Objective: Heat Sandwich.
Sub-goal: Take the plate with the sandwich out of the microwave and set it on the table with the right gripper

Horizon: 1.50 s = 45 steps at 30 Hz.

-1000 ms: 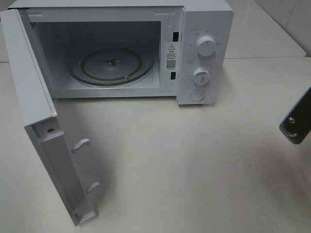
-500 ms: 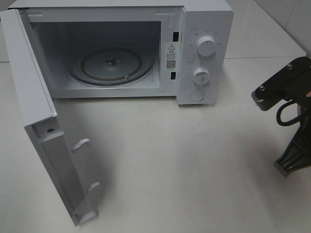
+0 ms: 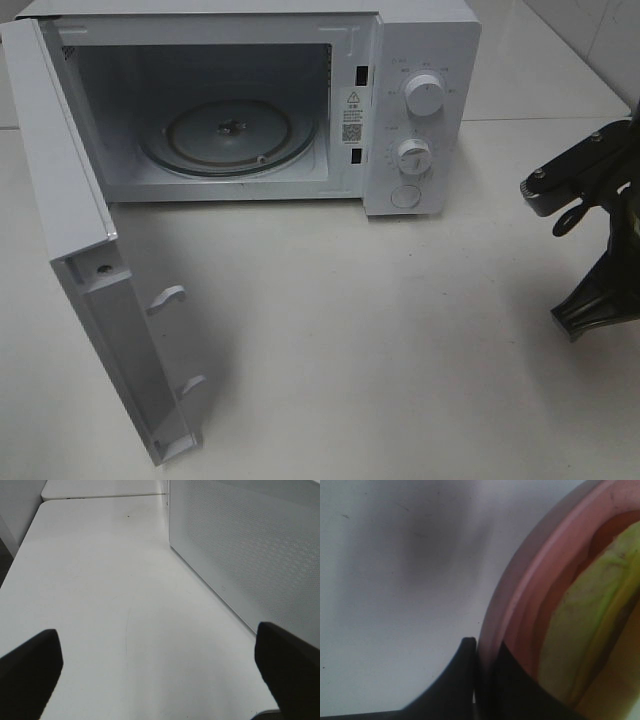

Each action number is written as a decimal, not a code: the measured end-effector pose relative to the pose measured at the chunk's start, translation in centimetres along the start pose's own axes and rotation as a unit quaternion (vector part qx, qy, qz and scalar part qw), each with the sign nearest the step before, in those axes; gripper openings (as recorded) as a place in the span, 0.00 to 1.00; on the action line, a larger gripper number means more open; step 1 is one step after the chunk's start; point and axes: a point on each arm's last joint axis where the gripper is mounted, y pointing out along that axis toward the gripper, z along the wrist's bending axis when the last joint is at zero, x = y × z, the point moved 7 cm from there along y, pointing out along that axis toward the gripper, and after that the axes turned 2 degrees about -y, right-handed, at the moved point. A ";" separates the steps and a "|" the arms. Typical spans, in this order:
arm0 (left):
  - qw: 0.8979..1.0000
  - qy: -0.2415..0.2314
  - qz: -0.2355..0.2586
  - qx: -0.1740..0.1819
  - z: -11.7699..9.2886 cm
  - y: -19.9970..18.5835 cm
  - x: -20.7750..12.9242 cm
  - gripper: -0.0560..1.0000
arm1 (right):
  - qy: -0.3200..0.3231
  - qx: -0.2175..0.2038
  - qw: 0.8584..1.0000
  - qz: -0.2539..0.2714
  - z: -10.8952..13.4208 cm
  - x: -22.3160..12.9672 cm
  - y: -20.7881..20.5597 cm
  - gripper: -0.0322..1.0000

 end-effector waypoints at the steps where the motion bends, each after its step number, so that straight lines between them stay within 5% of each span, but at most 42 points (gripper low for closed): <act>1: 1.000 0.000 0.000 0.000 0.0 0.0 0.0 0.99 | 0.003 -0.001 1.000 0.005 -0.1 0.0 0.2 0.08; 17: 1.000 0.000 0.000 0.000 0.0 0.0 0.0 0.99 | 0.029 -0.008 0.999 0.040 -1.0 0.7 3.8 0.08; 45: 1.000 0.000 0.000 0.000 0.0 0.0 0.0 0.99 | 0.012 0.018 0.997 0.075 3.5 0.6 9.5 0.09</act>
